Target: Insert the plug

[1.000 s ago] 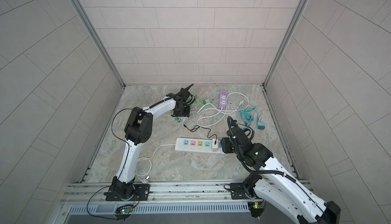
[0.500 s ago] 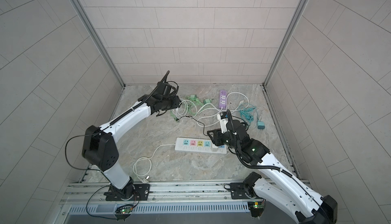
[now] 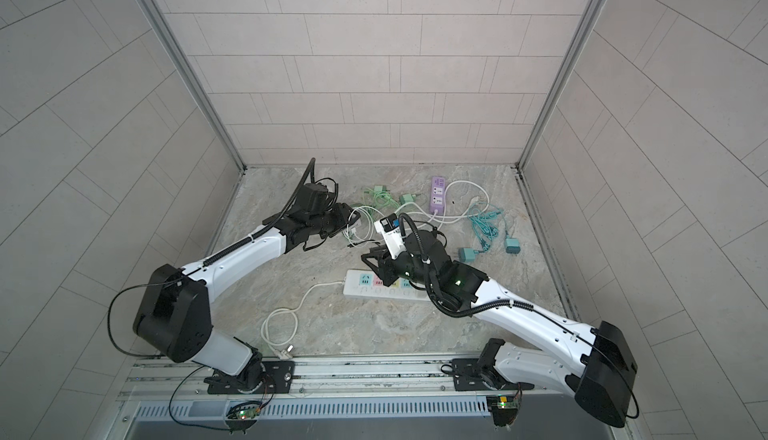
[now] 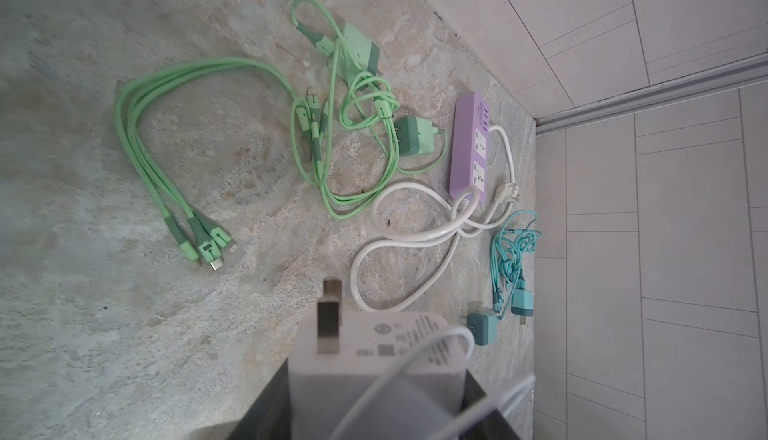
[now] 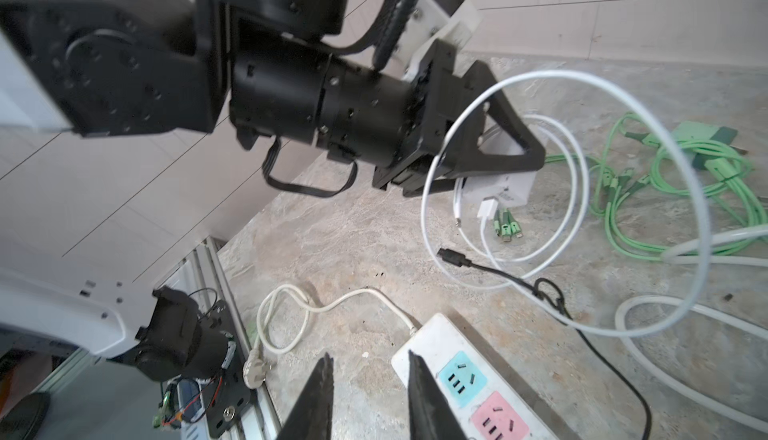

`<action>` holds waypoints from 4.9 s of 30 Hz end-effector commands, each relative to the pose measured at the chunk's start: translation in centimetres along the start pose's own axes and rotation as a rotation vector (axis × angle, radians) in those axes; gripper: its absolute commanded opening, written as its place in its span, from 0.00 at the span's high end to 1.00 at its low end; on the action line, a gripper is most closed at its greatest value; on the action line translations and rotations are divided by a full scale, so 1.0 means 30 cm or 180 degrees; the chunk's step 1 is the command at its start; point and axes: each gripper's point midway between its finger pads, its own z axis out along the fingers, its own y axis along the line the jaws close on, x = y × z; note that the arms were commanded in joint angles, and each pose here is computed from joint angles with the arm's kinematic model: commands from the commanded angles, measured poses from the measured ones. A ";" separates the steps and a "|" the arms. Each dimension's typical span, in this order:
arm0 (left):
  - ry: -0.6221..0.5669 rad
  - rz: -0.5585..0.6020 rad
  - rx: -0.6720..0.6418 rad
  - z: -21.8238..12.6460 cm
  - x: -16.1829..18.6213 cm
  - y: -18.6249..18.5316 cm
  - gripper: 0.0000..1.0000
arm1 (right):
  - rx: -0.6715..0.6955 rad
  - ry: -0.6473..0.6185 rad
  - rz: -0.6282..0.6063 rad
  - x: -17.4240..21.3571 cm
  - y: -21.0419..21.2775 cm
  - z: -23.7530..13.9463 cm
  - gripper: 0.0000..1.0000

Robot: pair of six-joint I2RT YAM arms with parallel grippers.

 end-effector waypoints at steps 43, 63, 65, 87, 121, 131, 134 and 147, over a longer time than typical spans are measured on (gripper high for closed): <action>-0.1514 -0.0206 -0.0881 -0.592 -0.322 0.342 0.70 | 0.0818 0.0225 0.0046 -0.027 -0.255 0.306 0.66; -0.1037 -0.0753 -0.0067 -0.424 -0.114 0.229 0.71 | -0.0785 -0.0172 0.0298 -0.021 0.237 0.303 0.76; -0.1008 -0.0770 -0.0077 -0.421 -0.107 0.230 0.72 | -0.0868 -0.0194 0.0282 -0.026 0.263 0.308 0.77; -0.0725 -0.0823 0.0169 -0.419 -0.034 0.193 0.72 | -0.0485 -0.0202 0.0347 -0.066 0.185 0.500 0.74; -0.0682 -0.0898 0.0413 -0.436 -0.006 0.169 0.73 | -0.0683 -0.0554 0.0685 -0.124 0.182 0.590 0.62; -0.0822 -0.0610 0.0298 -0.455 -0.027 0.179 0.36 | -0.0488 -0.0331 0.0533 -0.090 0.144 0.555 0.89; -0.0962 -0.0289 0.0067 -0.494 -0.048 0.194 0.19 | -0.0251 -0.0068 0.0463 -0.056 0.092 0.508 0.93; -0.1290 0.0716 -0.0031 -0.456 -0.071 0.197 0.13 | 0.0882 0.2198 -0.0096 0.179 -0.198 0.121 0.95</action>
